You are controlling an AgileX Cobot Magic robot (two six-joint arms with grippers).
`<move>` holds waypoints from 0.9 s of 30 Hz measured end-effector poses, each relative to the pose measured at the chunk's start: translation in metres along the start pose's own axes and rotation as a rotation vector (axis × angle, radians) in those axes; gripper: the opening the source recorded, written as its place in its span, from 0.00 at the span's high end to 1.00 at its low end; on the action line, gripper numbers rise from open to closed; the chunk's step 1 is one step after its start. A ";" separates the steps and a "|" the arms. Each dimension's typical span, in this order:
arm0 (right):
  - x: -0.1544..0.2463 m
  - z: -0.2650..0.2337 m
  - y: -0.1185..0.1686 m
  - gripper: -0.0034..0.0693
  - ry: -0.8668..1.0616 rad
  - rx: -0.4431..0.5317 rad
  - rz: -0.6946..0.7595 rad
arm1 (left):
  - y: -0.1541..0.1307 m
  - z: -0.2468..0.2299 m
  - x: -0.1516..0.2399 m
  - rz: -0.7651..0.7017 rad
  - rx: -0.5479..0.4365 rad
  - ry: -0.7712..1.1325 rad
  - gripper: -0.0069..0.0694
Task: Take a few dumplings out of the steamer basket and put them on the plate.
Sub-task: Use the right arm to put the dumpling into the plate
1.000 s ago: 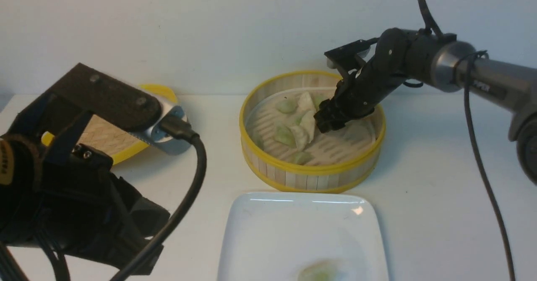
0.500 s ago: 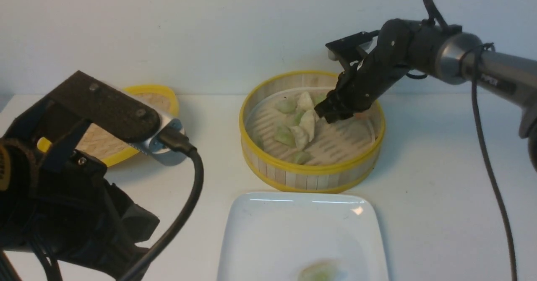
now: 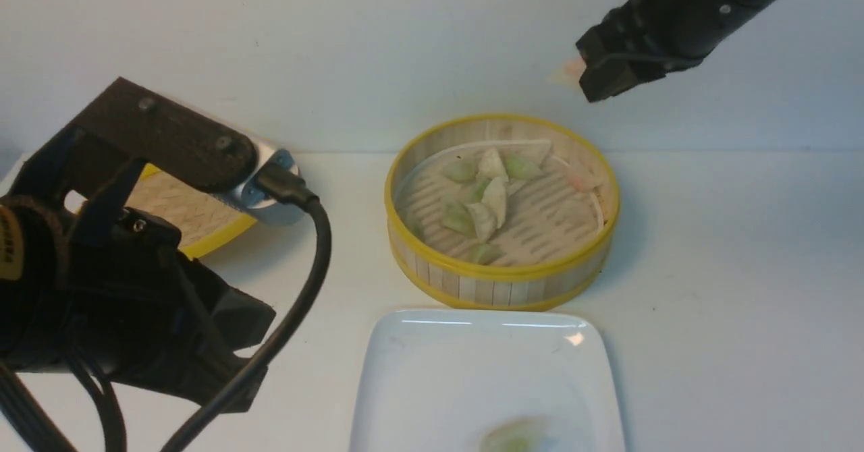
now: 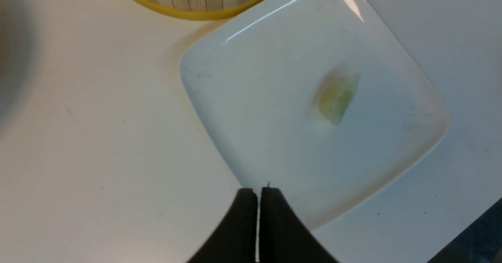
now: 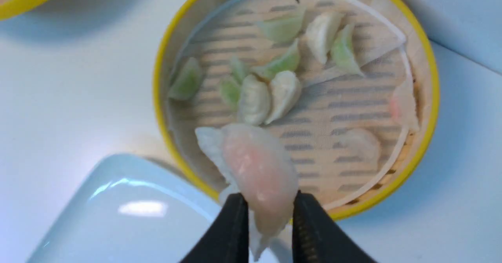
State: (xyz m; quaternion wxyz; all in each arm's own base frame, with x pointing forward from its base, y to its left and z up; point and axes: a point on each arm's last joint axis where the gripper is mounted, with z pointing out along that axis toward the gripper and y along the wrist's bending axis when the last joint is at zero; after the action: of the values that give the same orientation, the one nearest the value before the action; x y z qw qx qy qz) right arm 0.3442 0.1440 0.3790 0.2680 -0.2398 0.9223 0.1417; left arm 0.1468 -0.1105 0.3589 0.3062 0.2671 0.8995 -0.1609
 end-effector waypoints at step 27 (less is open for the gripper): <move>0.145 0.152 0.077 0.40 0.233 -0.074 -0.099 | -0.003 0.000 -0.002 -0.027 0.036 -0.023 0.92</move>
State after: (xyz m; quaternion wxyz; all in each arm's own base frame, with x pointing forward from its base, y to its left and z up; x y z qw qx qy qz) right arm 0.2619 0.2151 0.1835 0.1569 -0.3096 0.9283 0.1333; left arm 0.1464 -0.1139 0.3608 0.3096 0.2587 0.8962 -0.1844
